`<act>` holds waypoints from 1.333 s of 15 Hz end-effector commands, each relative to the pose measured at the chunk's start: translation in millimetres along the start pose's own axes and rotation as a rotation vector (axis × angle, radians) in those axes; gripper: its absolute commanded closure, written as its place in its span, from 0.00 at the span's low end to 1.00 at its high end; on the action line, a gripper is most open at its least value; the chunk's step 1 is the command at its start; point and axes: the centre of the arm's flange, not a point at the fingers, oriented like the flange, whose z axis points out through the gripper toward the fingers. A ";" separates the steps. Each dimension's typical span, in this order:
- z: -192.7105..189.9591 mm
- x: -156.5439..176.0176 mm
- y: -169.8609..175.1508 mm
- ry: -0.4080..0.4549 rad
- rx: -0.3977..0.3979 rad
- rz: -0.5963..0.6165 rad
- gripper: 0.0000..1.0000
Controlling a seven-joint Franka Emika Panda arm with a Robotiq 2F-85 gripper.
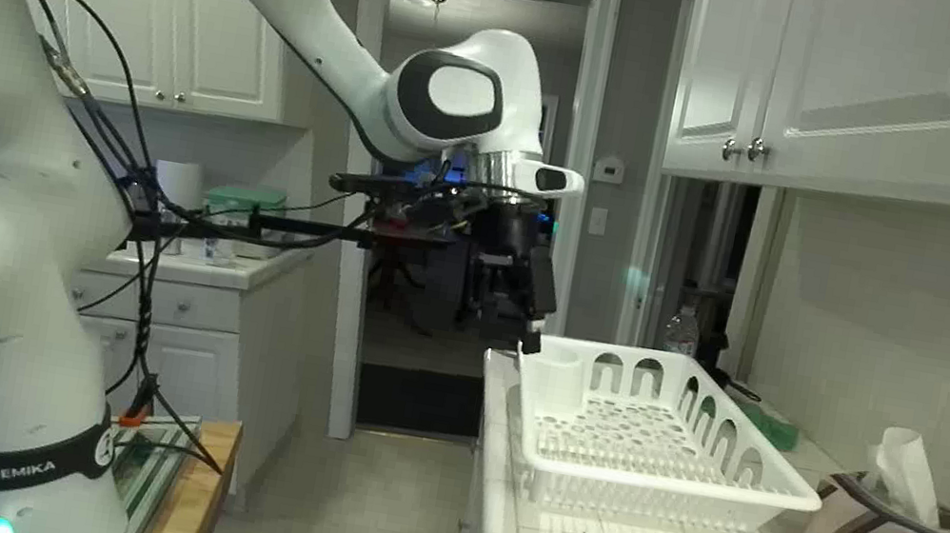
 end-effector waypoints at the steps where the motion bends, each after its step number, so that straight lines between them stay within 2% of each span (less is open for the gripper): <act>1: 0.0 0.0 0.0 0.000 0.000 0.000 0.00; 6: 0.0 0.0 0.0 0.000 0.000 0.000 0.00; 8: 11.7 13.5 8.2 -0.004 -0.008 0.135 0.00; 9: 18.3 19.9 14.1 -0.004 0.010 0.200 0.00; 10: 32.9 30.4 25.9 -0.040 0.035 0.249 0.00; 13: 56.7 38.6 51.6 -0.070 0.079 0.397 0.00; 16: 65.9 37.5 78.6 -0.059 0.136 0.530 0.00; 20: 82.1 26.1 108.6 -0.044 0.174 0.666 0.00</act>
